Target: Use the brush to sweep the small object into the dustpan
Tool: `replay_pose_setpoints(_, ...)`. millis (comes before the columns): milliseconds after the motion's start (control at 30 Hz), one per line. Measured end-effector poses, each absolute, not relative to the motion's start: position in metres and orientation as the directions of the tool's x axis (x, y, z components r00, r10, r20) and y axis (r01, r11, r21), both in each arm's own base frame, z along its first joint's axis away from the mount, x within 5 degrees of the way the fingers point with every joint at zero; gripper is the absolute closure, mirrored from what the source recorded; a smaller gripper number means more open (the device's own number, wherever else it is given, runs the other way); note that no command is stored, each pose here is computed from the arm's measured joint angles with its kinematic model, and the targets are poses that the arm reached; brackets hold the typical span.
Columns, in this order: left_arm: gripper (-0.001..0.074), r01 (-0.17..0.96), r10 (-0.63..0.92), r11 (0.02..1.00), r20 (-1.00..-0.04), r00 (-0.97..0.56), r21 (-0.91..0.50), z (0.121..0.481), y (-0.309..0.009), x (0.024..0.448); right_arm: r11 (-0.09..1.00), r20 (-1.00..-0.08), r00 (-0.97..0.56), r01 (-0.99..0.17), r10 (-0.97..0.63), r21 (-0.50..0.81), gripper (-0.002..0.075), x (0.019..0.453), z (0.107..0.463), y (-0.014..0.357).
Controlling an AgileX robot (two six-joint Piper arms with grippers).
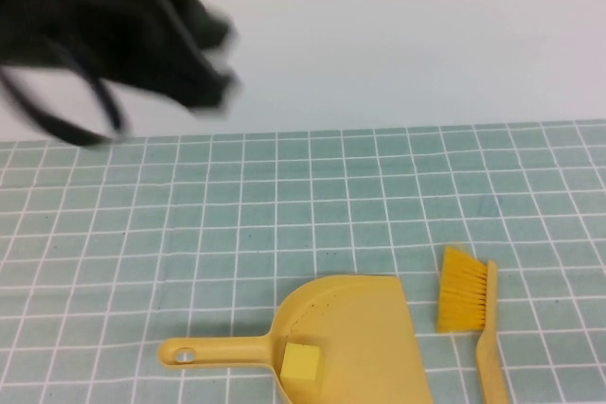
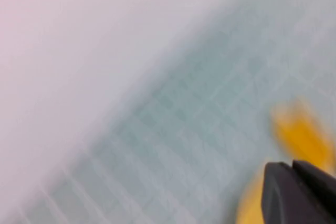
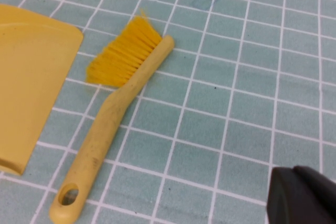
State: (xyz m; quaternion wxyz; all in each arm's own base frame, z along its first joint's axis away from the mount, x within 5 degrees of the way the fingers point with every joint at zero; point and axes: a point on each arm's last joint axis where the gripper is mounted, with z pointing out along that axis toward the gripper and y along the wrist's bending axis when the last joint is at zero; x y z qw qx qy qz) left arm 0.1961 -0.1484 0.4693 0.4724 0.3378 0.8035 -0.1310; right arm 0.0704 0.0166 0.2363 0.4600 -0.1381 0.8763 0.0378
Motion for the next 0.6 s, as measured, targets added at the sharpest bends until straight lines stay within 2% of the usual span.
replay_pose_setpoints(100,0.0736,0.587,0.175,0.810,-0.962,-0.210,0.019,0.487,-0.117,0.177,0.959,-0.817,-0.538,-0.277,-0.208,-0.062,0.0727,0.070,0.236,0.017)
replay_pose_setpoints(200,0.0736,0.504,-0.013,0.860,-0.992,-0.127,-0.076,0.480,-0.086,0.159,0.959,-0.817,-0.538,-0.277,-0.208,-0.062,0.0727,0.070,0.236,0.017)
replay_pose_setpoints(267,0.0736,0.467,-0.069,0.877,-0.992,-0.109,-0.112,0.462,-0.071,0.143,0.959,-0.816,-0.539,-0.277,-0.208,-0.062,0.0727,0.070,0.236,0.017)
replay_pose_setpoints(367,0.0736,0.417,-0.107,0.900,-0.991,-0.075,-0.129,0.423,-0.050,0.112,0.959,-0.816,-0.539,-0.277,-0.208,-0.062,0.0727,0.070,0.236,0.017)
replay_pose_setpoints(467,0.0737,0.364,-0.128,0.920,-0.990,-0.062,-0.142,0.368,-0.035,0.089,0.959,-0.816,-0.539,-0.277,-0.208,-0.062,0.0727,0.070,0.236,0.017)
replay_pose_setpoints(600,0.0736,0.324,-0.223,0.917,-0.973,-0.065,-0.232,0.304,-0.024,0.064,0.959,-0.816,-0.539,-0.277,-0.208,-0.062,0.0727,0.070,0.236,0.017)
